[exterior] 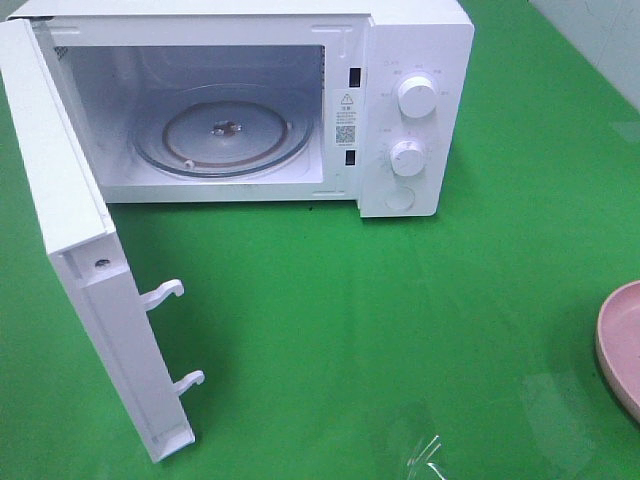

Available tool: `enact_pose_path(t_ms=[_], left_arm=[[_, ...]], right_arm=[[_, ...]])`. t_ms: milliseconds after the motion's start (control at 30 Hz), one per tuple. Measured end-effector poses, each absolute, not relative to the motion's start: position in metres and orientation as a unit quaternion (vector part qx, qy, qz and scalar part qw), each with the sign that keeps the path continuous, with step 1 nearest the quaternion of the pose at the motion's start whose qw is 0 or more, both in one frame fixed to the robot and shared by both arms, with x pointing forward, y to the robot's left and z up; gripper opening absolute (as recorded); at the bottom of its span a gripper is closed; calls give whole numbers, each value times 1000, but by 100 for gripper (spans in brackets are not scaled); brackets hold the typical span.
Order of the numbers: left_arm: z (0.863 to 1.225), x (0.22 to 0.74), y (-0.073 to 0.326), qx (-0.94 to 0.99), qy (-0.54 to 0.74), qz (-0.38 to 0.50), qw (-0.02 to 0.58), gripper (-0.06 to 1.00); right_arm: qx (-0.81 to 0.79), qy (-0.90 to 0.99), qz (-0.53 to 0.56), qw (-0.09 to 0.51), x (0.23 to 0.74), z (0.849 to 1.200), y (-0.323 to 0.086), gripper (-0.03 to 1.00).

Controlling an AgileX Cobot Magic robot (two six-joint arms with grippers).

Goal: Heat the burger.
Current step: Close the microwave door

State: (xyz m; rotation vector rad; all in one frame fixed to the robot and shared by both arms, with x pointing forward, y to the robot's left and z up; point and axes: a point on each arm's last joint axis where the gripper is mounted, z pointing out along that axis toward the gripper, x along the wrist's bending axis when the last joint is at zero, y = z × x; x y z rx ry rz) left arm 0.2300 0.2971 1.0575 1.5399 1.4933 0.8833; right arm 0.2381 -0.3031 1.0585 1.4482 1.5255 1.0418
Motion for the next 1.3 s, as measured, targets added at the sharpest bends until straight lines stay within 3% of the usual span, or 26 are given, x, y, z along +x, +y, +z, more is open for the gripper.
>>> enact_pose_path(t_ms=[1100, 1300], left_arm=[[1058, 230, 297, 609, 590, 348, 400, 97], [1071, 237, 297, 601, 584, 359, 410, 90]], right_arm=[[569, 599, 409, 387, 238, 1058, -303, 76], [569, 599, 409, 387, 238, 1058, -303, 76]])
